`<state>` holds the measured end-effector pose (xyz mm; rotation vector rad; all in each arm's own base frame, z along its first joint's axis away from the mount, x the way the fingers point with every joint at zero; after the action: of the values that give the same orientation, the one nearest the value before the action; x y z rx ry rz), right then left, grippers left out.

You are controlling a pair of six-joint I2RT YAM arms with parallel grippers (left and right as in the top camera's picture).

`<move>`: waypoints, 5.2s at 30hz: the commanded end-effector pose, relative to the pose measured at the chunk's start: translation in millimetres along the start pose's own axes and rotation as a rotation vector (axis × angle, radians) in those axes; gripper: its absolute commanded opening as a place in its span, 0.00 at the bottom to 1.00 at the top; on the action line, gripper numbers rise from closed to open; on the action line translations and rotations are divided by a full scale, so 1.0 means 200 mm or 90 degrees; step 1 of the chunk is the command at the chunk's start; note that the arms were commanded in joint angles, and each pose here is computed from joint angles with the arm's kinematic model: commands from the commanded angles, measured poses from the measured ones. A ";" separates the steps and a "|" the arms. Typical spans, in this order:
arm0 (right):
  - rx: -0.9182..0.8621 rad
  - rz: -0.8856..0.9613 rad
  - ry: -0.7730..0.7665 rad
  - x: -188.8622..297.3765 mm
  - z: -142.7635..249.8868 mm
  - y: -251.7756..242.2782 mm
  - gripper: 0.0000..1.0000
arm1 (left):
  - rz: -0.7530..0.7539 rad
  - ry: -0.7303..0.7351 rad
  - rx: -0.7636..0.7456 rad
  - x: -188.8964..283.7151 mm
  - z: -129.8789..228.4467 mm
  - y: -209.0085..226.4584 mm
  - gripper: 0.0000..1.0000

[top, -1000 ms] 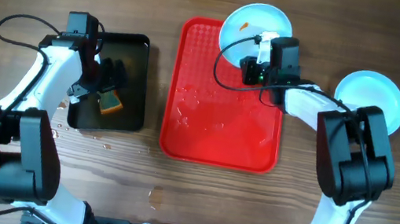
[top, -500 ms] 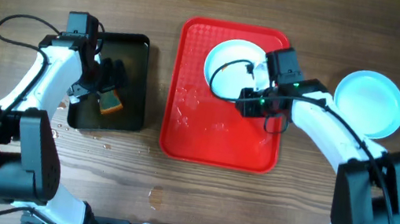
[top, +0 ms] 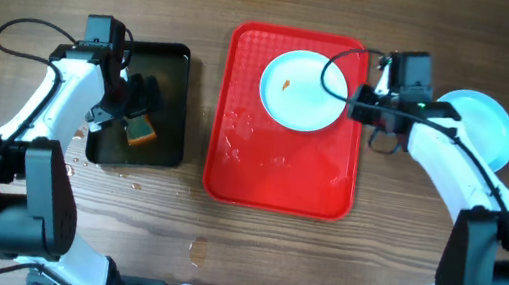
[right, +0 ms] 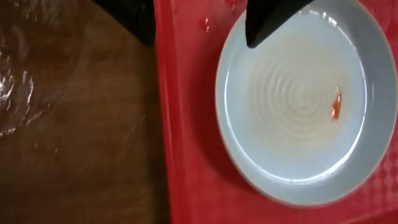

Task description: Clean dirty plates on tray and stack at the side

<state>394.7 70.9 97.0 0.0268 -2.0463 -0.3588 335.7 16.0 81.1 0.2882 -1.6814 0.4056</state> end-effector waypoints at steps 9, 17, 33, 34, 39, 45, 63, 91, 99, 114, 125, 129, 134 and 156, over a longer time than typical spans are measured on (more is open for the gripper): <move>0.017 -0.061 0.073 -0.34 0.14 0.03 0.17 | 0.035 -0.009 0.007 0.02 -0.01 -0.03 1.00; 0.042 -0.051 0.145 -0.16 0.24 0.03 0.04 | 0.080 0.128 0.028 0.04 0.19 -0.06 1.00; 0.043 -0.016 0.247 0.00 0.44 0.10 0.13 | -0.038 0.020 0.010 -0.05 0.08 0.07 1.00; 0.043 -0.011 0.244 -0.01 0.44 0.10 0.13 | -0.034 0.013 0.013 -0.07 0.08 0.07 0.97; 0.048 0.001 0.235 -0.01 0.43 0.09 0.14 | -0.021 -0.019 0.012 -0.17 0.10 0.08 0.75; 0.083 0.000 0.234 -0.01 0.42 0.08 0.15 | 0.002 -0.016 0.004 -0.19 0.12 0.07 0.04; 0.097 0.002 0.235 -0.01 0.43 0.08 0.16 | -0.004 -0.031 -0.064 -0.19 0.09 0.02 0.37; 0.076 -0.009 0.223 -0.09 0.52 0.04 0.07 | 0.238 -0.048 -0.199 0.31 0.29 -0.69 0.04; 0.075 -0.010 0.221 -0.09 0.52 0.04 0.04 | 0.300 -0.025 -0.255 0.12 0.53 -1.13 0.04; 0.058 -0.005 0.227 -0.09 0.53 0.03 0.04 | 0.137 -0.055 -0.310 -0.33 0.65 -1.16 0.04; 0.046 0.017 0.235 -0.08 0.54 0.01 0.04 | -0.115 -0.210 -0.356 -0.31 0.44 -0.92 0.04; 0.046 0.018 0.235 -0.08 0.54 0.01 0.04 | -0.198 -0.264 -0.352 -0.27 0.37 -0.85 0.04; 0.046 0.019 0.237 -0.08 0.54 0.01 0.04 | -0.251 -0.287 -0.348 -0.15 0.31 -0.85 0.04; 0.172 0.057 0.123 0.05 0.35 0.01 0.04 | -0.093 -0.108 -0.042 0.18 -0.04 -0.38 0.04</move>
<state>317.5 104.1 46.3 0.1880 -1.7439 -0.1565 365.5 -70.5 124.1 0.4491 -1.8844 0.0319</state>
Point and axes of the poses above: each gripper's point midway between its finger pads, its own x axis back along the fingers, its own y axis along the line the jaws close on, z = x × y, the point moved 4 cm from there along x, back along the fingers, and after that the axes turned 2 degrees about -x, right-handed, at the moved point
